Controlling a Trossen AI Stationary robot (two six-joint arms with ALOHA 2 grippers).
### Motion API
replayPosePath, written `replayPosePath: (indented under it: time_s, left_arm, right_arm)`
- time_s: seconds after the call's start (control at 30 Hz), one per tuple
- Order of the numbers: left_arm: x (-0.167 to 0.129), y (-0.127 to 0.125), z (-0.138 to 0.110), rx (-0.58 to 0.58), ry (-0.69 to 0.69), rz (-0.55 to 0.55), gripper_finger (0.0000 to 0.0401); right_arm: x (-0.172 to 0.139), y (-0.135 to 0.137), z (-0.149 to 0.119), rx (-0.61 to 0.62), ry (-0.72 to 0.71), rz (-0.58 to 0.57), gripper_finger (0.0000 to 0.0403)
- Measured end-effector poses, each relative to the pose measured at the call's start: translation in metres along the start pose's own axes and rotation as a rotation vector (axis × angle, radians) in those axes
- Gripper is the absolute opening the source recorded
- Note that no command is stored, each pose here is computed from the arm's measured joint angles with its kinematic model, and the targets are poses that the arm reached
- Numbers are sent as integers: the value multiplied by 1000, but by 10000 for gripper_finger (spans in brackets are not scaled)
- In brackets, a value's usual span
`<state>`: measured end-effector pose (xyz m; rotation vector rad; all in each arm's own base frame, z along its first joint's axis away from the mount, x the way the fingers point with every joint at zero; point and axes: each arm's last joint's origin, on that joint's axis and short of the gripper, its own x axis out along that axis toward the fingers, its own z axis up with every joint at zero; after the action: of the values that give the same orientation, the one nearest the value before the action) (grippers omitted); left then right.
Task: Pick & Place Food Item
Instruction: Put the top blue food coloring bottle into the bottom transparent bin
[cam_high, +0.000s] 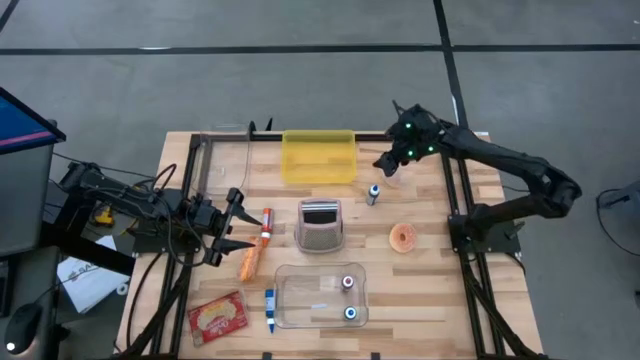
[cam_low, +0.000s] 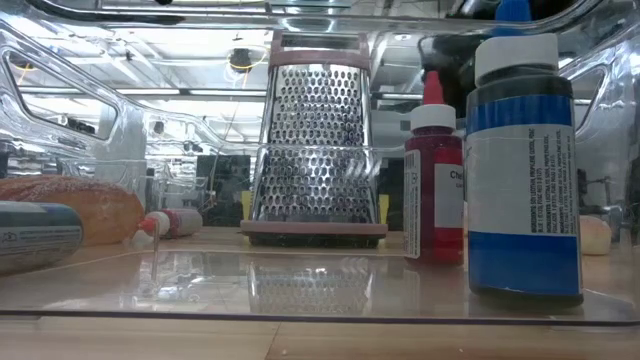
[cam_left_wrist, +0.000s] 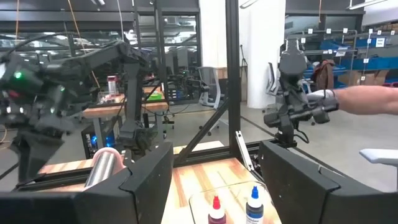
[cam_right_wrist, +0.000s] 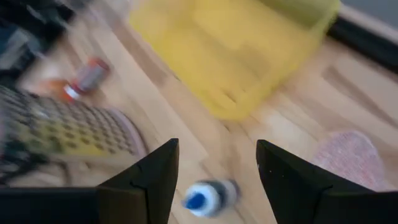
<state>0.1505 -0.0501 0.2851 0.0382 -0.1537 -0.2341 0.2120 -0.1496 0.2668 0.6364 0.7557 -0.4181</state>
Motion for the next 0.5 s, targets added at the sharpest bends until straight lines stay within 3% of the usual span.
replayPosePath:
  time_s: [0.2,0.37,0.5]
  left_arm:
    - [0,0,-1,0,5,1,231]
    - [0,0,0,0,5,2,231]
    - [0,0,-1,-1,6,6,231]
  right_arm:
    - [21,13,-9,-80,87,-32,205]
    - [25,28,-20,-139,135,-123,205]
    - [26,36,-25,-121,156,-128,208]
